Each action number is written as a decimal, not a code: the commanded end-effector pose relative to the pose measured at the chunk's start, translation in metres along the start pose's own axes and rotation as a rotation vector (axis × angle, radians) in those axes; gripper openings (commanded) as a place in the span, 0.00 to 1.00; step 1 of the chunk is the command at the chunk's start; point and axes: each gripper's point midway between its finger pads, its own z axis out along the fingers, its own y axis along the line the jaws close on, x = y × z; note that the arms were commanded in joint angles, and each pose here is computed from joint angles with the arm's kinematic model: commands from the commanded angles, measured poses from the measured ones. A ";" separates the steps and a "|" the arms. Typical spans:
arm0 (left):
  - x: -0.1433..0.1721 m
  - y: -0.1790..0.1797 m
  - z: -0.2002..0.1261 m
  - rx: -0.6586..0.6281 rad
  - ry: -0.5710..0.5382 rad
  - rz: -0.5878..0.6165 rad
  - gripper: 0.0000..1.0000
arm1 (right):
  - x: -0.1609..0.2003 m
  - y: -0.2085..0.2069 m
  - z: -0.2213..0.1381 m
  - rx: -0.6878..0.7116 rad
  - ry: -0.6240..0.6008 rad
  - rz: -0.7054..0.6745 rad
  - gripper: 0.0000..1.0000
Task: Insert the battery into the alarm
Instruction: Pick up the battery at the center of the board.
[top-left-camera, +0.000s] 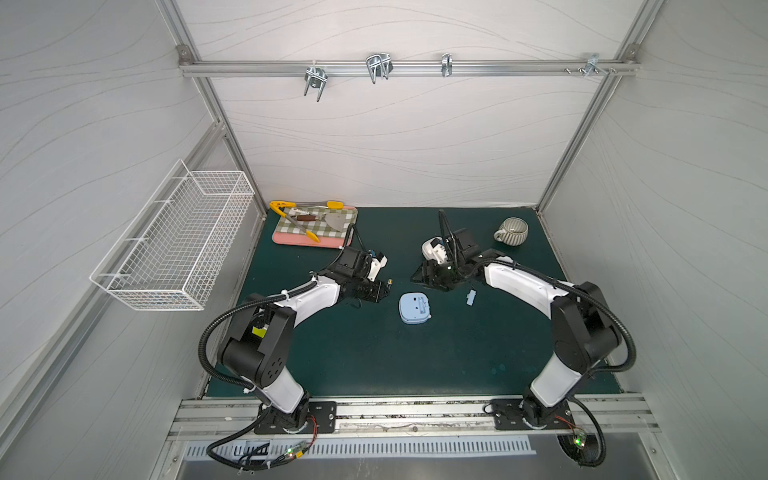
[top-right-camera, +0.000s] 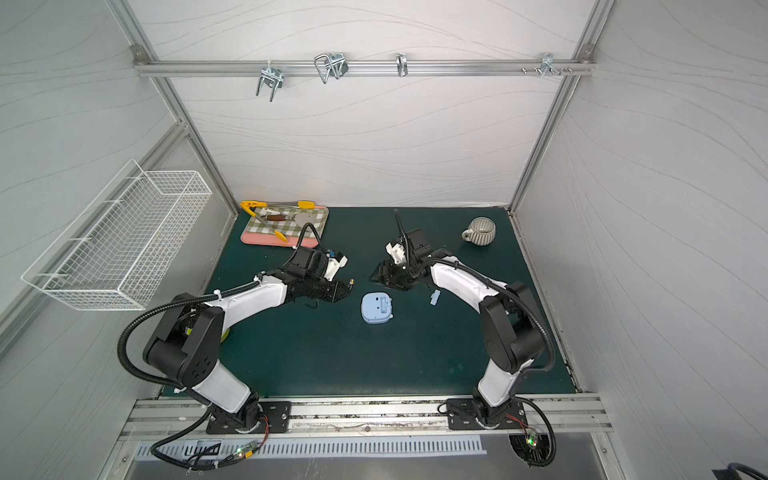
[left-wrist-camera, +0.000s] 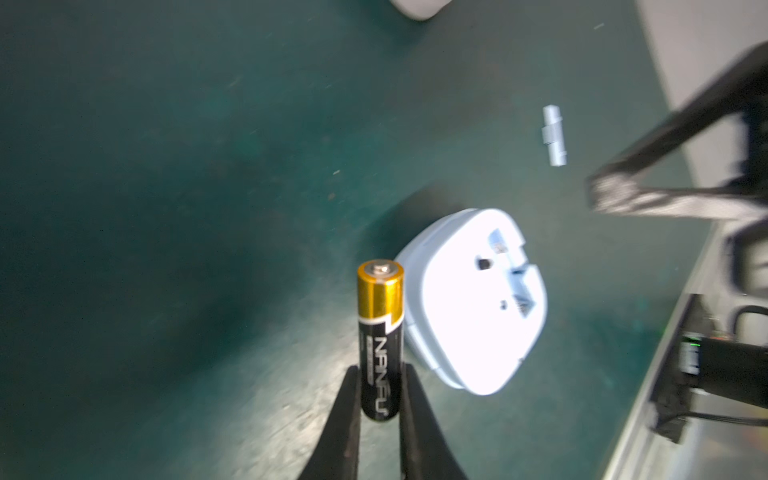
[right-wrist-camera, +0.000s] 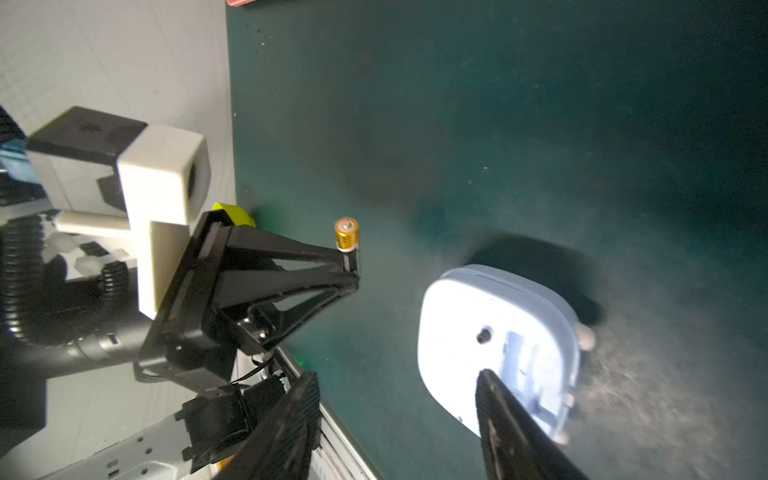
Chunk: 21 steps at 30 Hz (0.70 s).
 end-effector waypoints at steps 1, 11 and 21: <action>-0.022 -0.030 -0.008 0.154 -0.083 0.027 0.18 | -0.007 0.026 0.008 -0.107 0.014 -0.019 0.62; -0.025 -0.045 -0.012 0.240 -0.101 0.030 0.18 | -0.008 0.029 0.029 -0.111 0.044 -0.030 0.57; -0.025 -0.049 -0.012 0.268 -0.094 0.028 0.18 | -0.010 0.027 0.037 -0.119 0.058 -0.011 0.41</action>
